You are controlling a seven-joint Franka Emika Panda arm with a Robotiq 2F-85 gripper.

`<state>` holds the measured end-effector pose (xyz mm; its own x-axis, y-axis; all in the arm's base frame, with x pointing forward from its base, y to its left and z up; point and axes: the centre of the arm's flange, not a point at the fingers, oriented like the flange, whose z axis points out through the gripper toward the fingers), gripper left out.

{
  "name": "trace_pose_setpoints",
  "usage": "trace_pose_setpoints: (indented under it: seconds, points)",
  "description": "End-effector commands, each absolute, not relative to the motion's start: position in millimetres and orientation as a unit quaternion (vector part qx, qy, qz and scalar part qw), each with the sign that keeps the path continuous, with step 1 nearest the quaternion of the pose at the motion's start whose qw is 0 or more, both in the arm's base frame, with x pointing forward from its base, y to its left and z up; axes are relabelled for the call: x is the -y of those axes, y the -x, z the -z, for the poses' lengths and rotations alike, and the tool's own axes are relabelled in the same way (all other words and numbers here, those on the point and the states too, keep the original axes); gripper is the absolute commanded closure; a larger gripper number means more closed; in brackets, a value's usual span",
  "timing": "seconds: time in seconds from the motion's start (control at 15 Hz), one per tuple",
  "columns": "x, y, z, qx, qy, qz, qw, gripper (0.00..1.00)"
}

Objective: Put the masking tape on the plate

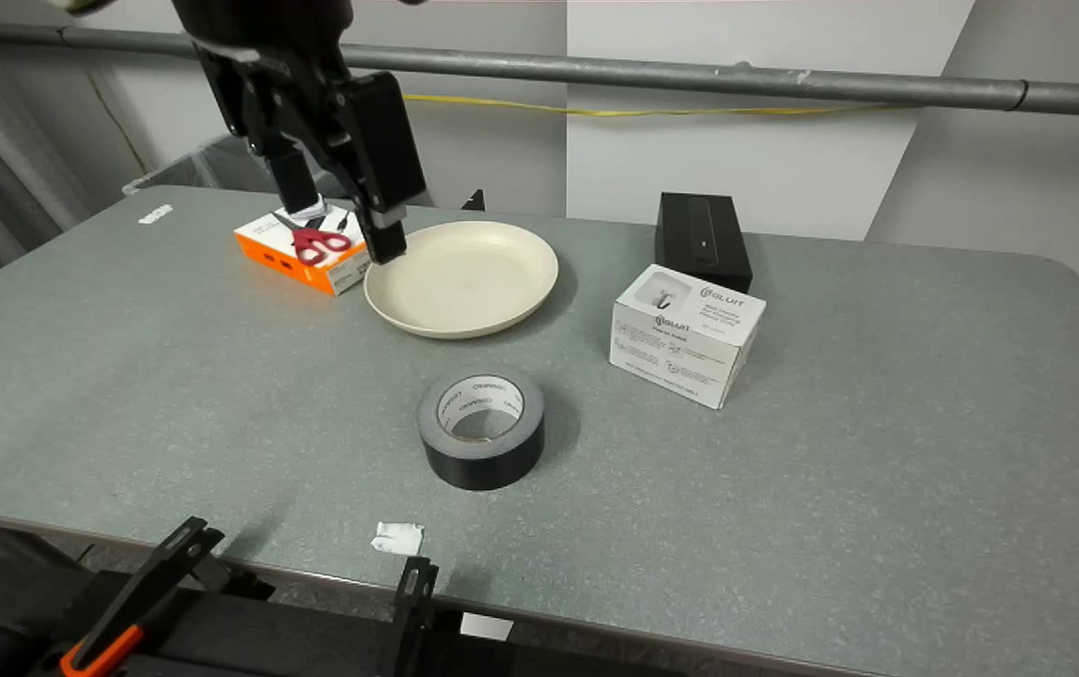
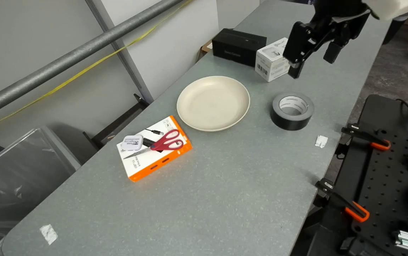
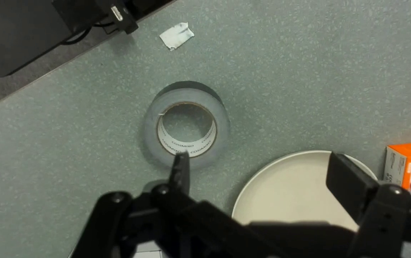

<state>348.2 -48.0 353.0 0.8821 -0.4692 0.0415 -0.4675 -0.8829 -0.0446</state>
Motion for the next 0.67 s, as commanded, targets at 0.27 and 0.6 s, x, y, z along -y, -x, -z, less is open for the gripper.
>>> trace_pose_setpoints:
  seconds: [0.27, 0.6]
  points:
    - [50.0, -362.3, -323.8, -0.246, 0.969, 0.026, 0.005, 0.0]
    - [58.2, -382.2, -245.0, -0.265, 0.964, 0.007, -0.017, 0.0]
